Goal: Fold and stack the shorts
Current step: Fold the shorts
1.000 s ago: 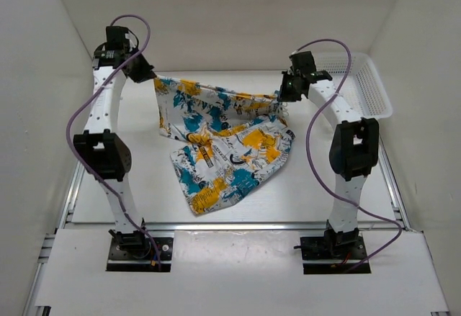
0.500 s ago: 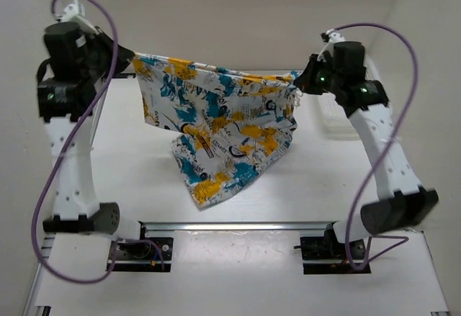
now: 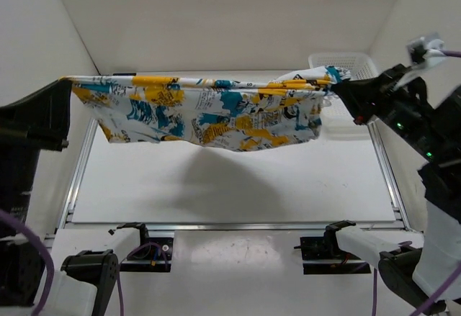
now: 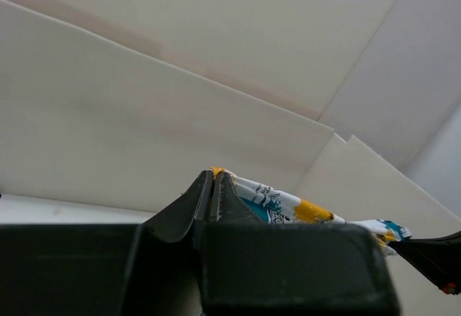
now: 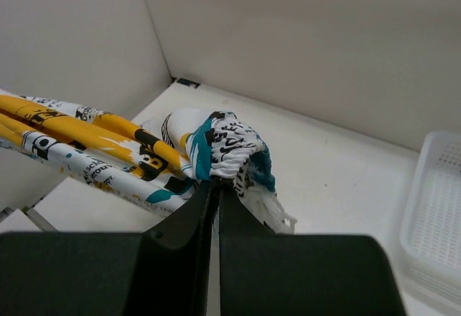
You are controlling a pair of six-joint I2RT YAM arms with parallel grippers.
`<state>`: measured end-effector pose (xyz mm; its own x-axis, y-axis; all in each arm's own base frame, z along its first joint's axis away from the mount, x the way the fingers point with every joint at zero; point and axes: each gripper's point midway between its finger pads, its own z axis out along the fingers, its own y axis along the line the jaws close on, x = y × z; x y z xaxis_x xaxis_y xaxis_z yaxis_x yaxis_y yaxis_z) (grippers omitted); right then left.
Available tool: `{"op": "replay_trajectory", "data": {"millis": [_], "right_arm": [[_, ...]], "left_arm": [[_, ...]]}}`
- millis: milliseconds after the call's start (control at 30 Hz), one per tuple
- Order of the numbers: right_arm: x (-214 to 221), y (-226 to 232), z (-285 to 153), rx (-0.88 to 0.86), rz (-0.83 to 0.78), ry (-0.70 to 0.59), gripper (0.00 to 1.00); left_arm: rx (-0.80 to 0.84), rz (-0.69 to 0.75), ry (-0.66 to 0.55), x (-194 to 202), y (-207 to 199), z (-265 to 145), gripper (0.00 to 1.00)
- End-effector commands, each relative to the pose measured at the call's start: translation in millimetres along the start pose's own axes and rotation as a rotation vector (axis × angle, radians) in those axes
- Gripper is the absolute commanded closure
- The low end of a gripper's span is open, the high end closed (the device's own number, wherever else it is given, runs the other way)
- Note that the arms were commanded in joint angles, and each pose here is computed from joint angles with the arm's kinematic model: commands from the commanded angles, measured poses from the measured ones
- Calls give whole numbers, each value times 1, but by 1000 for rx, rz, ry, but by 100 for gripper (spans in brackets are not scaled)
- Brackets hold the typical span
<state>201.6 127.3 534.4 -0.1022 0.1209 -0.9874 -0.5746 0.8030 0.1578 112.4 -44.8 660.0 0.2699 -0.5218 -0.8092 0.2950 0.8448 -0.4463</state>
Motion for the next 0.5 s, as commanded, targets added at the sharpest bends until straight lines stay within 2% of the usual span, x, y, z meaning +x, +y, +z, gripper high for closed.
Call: {"op": "replay_trajectory", "data": {"millis": [0, 100, 200, 400, 467], "right_arm": [[3, -29, -30, 197, -43, 24, 100], [-15, -21, -47, 201, -48, -32, 100], [-17, -26, -46, 230, -39, -38, 100], [-15, -62, -45, 419, -32, -23, 100], [-5, -75, -29, 455, -26, 24, 100]], "left_arm": [[-184, 38, -174, -35, 27, -6, 90], [-177, 50, -205, -44, 23, -13, 90], [-181, 59, -200, -43, 25, -9, 90], [-220, 77, -155, -31, 44, 27, 90], [-244, 85, -115, -20, 55, 47, 90]]}}
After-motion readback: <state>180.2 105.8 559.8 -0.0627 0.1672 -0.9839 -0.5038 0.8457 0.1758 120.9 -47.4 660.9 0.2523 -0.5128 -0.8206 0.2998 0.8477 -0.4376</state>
